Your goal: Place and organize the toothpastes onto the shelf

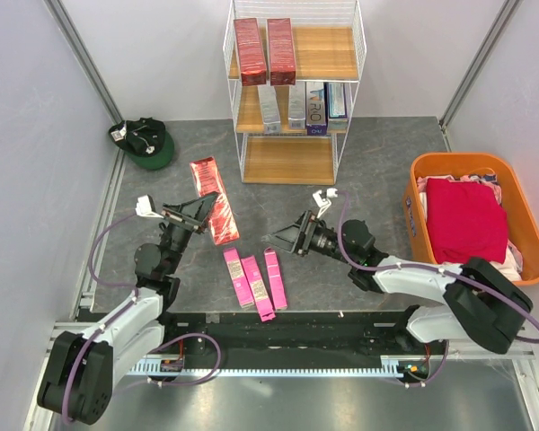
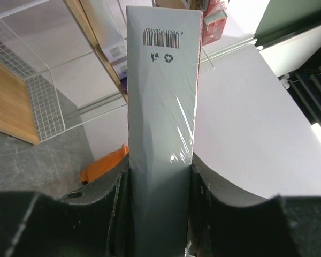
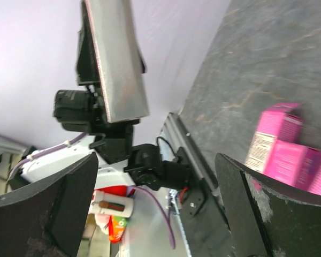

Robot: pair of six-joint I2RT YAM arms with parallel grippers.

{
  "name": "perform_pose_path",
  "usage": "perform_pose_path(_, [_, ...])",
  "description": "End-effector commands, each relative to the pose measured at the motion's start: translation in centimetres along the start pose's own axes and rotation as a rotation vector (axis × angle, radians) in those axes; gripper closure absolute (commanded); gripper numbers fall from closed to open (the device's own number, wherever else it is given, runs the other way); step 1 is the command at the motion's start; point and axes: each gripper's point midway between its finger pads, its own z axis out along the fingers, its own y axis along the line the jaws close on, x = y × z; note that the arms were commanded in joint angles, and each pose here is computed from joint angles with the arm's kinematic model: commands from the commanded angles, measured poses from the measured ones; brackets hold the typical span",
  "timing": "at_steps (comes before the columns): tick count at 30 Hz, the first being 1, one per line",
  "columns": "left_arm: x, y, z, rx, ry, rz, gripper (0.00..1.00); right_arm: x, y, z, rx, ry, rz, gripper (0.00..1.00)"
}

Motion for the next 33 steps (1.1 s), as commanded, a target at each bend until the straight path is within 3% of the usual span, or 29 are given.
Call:
perform_pose_path(1, [-1.3,-4.7,0.9,0.156,-0.043,-0.037,0.74,-1.3,6.1,2.4,-0.210,-0.013,-0.052,0.02])
perform_pose_path(7, [-0.5,-5.9,1.7,0.186,0.022,-0.028,0.74,-1.0,7.8,5.6,-0.287,0.066,-0.100,0.03])
perform_pose_path(13, [-0.1,-6.0,1.7,0.188,0.045,-0.044,0.74,-0.1,6.3,8.3,-0.249,0.149,-0.129,0.09])
perform_pose_path(15, [-0.3,-5.9,1.6,0.190,0.038,-0.046,0.74,-0.4,6.6,8.5,-0.262,0.142,-0.144,0.18])
perform_pose_path(19, [-0.2,-5.7,1.6,0.175,0.041,-0.039,0.74,-0.4,6.4,9.0,-0.240,0.168,-0.229,0.23])
perform_pose_path(26, [0.6,-5.8,1.9,0.177,0.100,-0.031,0.71,0.5,5.3,9.3,-0.230,0.266,-0.286,0.53])
perform_pose_path(29, [1.3,-5.4,2.0,0.166,0.141,-0.026,0.56,1.0,4.6,9.4,-0.212,0.323,-0.316,0.61])
perform_pose_path(30, [1.5,-5.4,2.0,0.165,0.155,-0.021,0.48,1.1,4.2,9.4,-0.204,0.342,-0.325,0.62])
perform_pose_path(31, [2.0,-5.0,2.1,0.147,0.185,-0.016,0.32,1.3,3.9,9.3,-0.187,0.373,-0.328,0.65])
perform_pose_path(33, [2.4,-4.7,2.2,0.131,0.212,-0.009,0.28,1.0,3.4,9.1,-0.183,0.401,-0.386,0.67])
